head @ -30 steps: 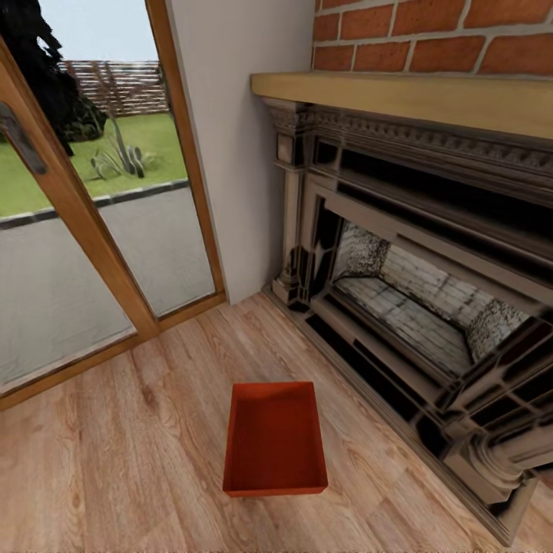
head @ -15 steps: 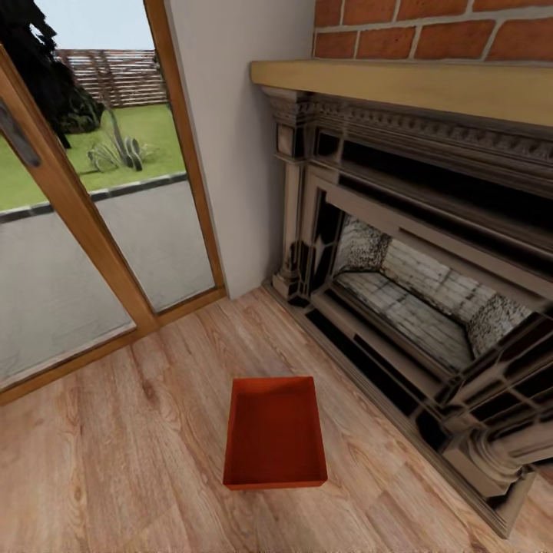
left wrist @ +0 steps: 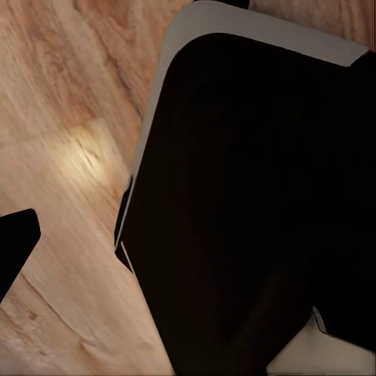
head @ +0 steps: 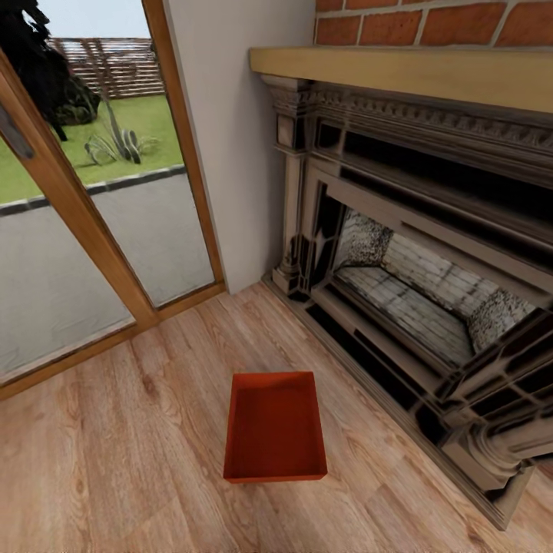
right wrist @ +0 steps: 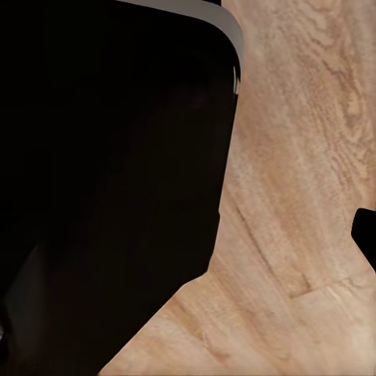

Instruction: Move the two storage containers from the living room to the garage. In the garage, place one container on the floor and stack the other container on top of it (either order is fine).

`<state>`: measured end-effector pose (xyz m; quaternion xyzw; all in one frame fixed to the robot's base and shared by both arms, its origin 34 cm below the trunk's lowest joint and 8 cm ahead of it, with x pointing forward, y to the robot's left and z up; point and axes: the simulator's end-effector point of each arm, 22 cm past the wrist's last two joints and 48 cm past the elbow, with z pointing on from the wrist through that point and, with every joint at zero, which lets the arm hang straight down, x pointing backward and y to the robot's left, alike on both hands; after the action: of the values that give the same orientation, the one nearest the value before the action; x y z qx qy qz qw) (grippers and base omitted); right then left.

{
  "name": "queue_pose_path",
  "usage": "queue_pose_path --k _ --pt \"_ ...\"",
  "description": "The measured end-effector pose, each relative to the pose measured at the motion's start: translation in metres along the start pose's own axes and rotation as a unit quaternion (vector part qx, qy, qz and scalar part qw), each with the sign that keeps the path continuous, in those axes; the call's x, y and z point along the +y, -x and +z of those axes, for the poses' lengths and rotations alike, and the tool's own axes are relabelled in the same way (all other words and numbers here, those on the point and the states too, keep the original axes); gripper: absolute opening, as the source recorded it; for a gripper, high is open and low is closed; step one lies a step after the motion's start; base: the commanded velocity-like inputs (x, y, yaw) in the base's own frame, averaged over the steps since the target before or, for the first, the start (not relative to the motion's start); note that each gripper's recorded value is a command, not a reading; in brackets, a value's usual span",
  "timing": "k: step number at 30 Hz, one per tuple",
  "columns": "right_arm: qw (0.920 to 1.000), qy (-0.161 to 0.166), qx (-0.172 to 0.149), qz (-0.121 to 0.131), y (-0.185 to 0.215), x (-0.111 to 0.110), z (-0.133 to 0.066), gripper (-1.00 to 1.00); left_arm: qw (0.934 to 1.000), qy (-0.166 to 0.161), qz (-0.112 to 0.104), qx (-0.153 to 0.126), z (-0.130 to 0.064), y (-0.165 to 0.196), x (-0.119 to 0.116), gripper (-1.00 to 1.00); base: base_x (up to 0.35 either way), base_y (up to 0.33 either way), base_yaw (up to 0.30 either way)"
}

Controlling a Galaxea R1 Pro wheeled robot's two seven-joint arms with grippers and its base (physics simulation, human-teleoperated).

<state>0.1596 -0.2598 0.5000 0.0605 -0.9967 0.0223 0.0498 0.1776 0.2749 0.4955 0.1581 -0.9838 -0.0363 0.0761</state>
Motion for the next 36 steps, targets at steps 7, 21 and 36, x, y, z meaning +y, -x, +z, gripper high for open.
queue_pose_path --k 7,21,36 --pt "1.0 0.003 0.006 -0.001 -0.004 0.002 0.001 1.0 0.9999 -0.003 0.0 0.014 0.001 -0.009 -0.003 1.0 0.0 0.0 0.0" --pt "0.9998 0.006 0.017 -0.003 -0.014 0.005 0.002 1.0 0.9997 0.007 -0.001 0.024 0.003 -0.018 0.004 1.0 0.0 0.0 0.0" --pt "0.9998 0.006 0.018 -0.003 -0.014 0.006 0.002 1.0 0.9997 0.008 -0.001 0.025 0.003 -0.018 0.005 1.0 0.0 0.0 0.0"
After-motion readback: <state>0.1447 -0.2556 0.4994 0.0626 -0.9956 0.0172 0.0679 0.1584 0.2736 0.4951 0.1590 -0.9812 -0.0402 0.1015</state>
